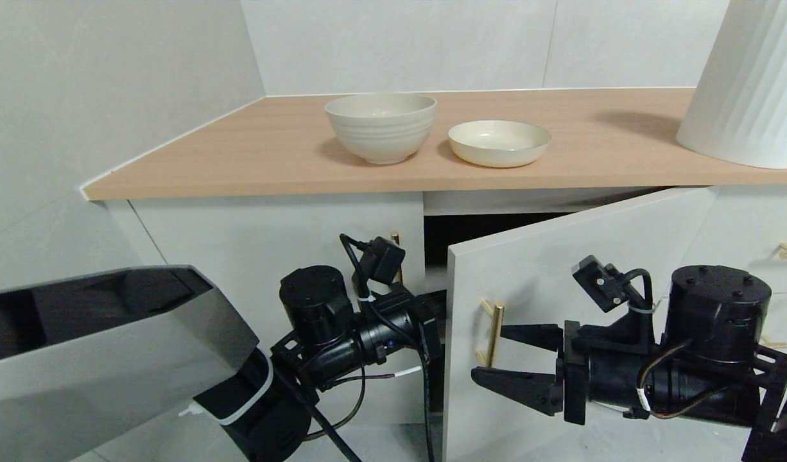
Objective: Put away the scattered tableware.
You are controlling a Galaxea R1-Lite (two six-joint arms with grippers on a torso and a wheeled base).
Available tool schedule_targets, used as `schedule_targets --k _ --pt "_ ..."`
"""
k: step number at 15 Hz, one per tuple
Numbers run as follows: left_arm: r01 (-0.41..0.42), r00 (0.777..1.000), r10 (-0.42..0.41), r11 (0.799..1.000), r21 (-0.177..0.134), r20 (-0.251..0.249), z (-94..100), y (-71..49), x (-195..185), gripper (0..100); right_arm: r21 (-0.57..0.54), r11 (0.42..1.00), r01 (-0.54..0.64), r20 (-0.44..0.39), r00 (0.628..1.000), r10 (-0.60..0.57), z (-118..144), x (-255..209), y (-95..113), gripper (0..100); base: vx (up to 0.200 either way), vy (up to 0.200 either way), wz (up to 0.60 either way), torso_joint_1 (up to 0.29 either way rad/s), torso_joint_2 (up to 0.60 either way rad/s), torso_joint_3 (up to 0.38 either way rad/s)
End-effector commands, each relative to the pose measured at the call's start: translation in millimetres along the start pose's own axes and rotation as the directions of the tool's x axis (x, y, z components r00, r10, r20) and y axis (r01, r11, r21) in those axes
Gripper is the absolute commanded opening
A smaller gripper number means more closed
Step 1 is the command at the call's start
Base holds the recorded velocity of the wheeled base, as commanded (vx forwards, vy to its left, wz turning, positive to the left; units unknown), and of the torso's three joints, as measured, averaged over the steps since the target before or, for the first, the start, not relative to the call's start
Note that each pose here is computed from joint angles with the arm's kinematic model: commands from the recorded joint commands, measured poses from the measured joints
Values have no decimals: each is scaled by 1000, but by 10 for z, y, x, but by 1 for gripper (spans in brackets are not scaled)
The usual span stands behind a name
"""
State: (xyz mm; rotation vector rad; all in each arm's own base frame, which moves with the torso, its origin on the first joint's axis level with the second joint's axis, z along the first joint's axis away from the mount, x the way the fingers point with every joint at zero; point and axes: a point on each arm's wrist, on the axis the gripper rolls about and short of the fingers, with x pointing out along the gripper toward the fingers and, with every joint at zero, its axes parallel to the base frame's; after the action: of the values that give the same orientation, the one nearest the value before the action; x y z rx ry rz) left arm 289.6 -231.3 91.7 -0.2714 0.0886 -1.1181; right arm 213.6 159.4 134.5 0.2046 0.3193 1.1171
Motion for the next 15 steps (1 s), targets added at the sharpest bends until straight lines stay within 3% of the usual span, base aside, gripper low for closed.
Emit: schedule_targets --k 1,6,10,11,15 --pt "-1 1000 1 1000 1 3 0 0 18 0 -29 998 63 34 997 -62 43 -115 -13 100 0 0 0 0 0 0" --pt "-5 1000 5 1000 6 18 46 -15 13 0 -35 993 115 58 992 -113 -74 -617 241 100 0 0 0 0 0 0" --pt "3 1000 -3 1000 11 27 112 -52 6 0 -6 951 310 46 950 -309 -199 -779 297 100 0 0 0 0 0 0" --pt "9 1000 -9 1000 6 21 169 -87 25 0 -16 923 384 46 923 -383 -213 -860 328 100 0 0 0 0 0 0" --pt "18 999 -20 999 -33 -50 196 -183 75 0 -16 927 374 5 928 -373 -130 -1034 471 100 0 0 0 0 0 0"
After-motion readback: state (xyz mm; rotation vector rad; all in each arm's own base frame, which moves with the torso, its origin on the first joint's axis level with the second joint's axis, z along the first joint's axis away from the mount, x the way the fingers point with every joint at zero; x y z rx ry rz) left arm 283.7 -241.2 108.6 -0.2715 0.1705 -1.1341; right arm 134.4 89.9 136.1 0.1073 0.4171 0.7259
